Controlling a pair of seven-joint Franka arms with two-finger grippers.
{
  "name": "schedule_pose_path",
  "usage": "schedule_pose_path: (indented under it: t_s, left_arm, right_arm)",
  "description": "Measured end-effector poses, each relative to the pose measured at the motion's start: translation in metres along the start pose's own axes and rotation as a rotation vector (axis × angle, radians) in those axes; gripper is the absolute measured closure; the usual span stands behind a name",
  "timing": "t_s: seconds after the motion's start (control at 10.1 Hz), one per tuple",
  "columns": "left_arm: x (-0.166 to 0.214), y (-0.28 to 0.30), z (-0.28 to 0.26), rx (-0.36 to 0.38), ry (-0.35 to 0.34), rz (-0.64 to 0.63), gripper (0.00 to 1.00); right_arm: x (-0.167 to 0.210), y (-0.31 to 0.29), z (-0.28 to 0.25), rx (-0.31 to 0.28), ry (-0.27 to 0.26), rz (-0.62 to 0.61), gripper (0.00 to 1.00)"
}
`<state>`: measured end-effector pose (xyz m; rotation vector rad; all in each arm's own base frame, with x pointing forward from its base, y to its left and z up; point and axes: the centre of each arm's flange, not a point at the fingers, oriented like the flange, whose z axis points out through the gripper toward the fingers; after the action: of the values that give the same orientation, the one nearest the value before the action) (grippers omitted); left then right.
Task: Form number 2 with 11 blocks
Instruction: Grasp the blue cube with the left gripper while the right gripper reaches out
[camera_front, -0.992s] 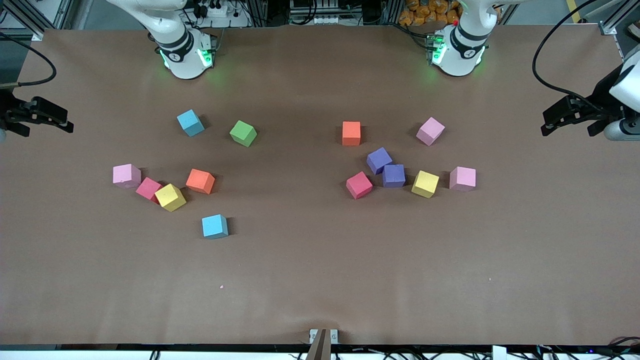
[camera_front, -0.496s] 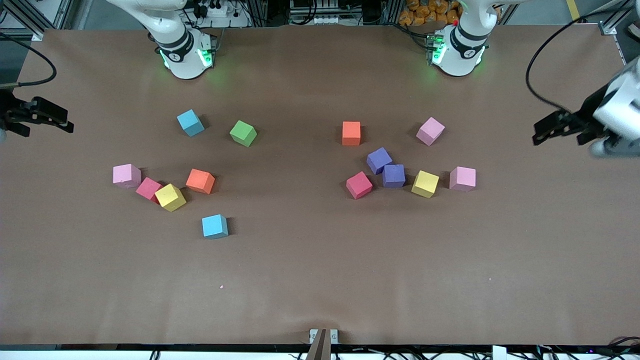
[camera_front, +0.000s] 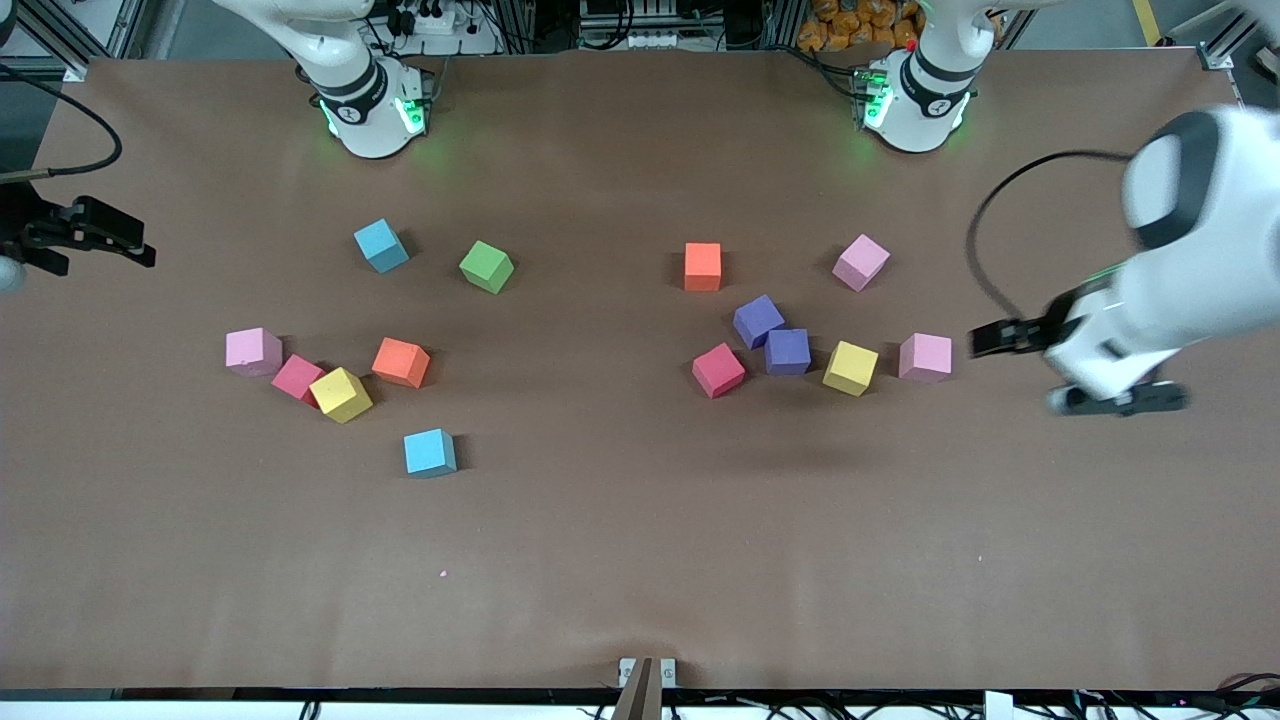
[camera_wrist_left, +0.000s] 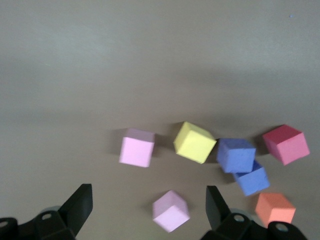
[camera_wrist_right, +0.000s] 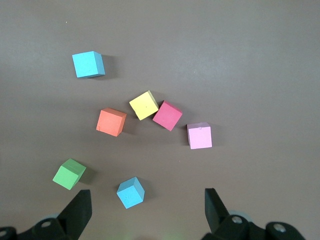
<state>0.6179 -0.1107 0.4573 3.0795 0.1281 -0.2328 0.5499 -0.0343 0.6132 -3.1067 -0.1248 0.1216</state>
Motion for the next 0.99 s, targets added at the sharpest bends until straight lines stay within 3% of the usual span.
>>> schedule_pose_path:
  t_s: [0.5, 0.99]
  left_arm:
    - [-0.031, 0.128, 0.092, 0.010, 0.029, -0.121, 0.00]
    - [-0.057, 0.166, 0.192, 0.007, 0.056, -0.145, 0.00]
  right_arm:
    - [0.004, 0.000, 0.008, 0.004, -0.018, -0.001, 0.00]
    - [0.002, -0.004, 0.011, 0.010, -0.042, -0.008, 0.00]
